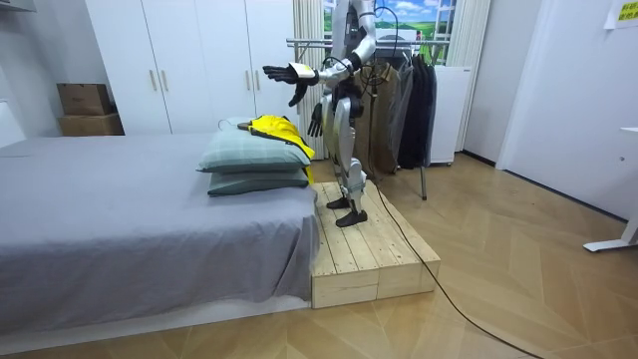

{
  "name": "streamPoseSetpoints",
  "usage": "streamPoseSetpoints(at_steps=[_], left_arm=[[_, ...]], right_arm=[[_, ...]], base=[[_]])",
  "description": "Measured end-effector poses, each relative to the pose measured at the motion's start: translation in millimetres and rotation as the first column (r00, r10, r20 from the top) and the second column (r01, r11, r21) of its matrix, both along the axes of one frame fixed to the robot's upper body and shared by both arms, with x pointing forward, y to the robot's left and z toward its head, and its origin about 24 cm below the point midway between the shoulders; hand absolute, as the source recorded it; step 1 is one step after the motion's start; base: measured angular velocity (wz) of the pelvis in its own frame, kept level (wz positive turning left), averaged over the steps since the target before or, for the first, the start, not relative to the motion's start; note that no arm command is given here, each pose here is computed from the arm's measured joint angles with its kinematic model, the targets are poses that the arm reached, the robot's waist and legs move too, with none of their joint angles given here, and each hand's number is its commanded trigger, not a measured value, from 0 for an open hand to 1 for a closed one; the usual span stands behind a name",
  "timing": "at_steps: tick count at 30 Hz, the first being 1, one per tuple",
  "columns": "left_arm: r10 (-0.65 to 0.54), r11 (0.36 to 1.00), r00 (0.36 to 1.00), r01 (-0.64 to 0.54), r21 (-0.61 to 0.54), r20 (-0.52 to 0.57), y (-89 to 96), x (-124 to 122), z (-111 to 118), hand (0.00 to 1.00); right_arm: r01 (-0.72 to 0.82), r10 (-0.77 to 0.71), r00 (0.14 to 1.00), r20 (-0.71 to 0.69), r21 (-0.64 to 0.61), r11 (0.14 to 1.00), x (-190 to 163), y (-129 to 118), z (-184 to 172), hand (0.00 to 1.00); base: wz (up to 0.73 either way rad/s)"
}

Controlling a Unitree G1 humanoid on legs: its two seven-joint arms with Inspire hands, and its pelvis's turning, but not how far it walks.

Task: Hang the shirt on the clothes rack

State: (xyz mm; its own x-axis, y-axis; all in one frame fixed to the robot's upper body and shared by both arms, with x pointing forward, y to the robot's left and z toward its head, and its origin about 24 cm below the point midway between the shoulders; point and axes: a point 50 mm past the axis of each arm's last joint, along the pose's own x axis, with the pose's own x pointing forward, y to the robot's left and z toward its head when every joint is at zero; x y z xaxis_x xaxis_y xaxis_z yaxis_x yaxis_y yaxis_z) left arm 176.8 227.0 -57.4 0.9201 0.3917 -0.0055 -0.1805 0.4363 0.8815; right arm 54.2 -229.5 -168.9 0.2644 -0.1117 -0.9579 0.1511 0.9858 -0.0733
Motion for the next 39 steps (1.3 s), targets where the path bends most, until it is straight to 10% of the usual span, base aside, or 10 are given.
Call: streamPoseSetpoints(at_steps=[39], left_arm=[[-0.073, 0.993, 0.96, 0.095, 0.071, -0.271, -3.3, 7.6, -30.5, 0.0]], right_arm=[[0.089, -0.089, 0.996, 0.007, -0.006, 0.996, -6.4, -12.4, 2.3, 0.0]], base=[[-0.04]])
